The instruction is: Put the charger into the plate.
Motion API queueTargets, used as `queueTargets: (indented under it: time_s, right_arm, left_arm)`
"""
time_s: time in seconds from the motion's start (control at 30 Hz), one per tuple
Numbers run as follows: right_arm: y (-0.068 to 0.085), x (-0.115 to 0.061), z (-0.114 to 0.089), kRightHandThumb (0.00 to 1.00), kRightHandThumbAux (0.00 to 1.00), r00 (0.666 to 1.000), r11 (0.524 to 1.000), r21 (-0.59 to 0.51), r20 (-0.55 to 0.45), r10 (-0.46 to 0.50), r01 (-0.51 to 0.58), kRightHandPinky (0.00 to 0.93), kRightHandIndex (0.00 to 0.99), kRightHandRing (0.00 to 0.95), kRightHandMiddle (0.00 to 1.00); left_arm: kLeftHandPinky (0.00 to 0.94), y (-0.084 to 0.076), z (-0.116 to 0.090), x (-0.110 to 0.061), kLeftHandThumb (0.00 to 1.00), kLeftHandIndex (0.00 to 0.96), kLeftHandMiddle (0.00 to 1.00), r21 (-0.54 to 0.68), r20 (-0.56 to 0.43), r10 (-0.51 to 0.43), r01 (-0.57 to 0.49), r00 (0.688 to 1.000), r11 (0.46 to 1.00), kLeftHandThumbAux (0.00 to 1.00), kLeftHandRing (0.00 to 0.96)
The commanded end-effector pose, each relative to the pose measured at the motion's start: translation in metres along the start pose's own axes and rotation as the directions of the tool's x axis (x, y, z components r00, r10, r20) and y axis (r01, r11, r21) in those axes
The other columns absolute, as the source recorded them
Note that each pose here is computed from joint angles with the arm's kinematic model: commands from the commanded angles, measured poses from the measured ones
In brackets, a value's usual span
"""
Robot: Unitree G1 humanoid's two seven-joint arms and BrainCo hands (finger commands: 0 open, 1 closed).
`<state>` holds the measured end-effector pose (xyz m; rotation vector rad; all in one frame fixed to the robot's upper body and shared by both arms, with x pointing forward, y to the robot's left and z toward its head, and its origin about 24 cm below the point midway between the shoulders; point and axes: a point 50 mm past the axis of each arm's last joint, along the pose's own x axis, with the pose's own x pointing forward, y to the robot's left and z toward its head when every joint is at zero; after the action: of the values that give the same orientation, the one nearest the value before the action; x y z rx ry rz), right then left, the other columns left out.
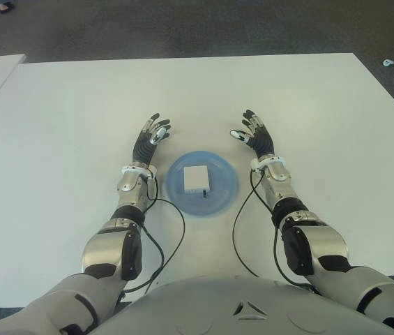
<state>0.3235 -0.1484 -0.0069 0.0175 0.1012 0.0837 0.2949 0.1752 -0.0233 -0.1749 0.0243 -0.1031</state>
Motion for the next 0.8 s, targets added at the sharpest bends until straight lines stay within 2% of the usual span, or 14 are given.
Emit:
queueTargets:
  time_s: [0.03, 0.8]
  right_arm:
    - [-0.0048, -0.0141, -0.0283, 0.068, 0.765, 0.989, 0.999, 0.015, -0.141, -0.042, 0.045, 0.000, 0.000, 0.000, 0.000]
    - [-0.0104, -0.0137, -0.0272, 0.072, 0.761, 0.989, 0.998, -0.004, -0.134, -0.063, 0.063, 0.044, 0.000, 0.001, 0.010]
  left_arm:
    - [0.205, 0.0037, -0.0149, -0.0108, 0.032, 0.100, 0.223, -0.012, -0.076, 0.014, -0.014, 0.997, 1.000, 0.536, 0.212]
    - [0.217, 0.0000, -0.0163, -0.0086, 0.003, 0.125, 0.246, -0.016, -0.086, 0.026, -0.028, 0.996, 0.999, 0.554, 0.230]
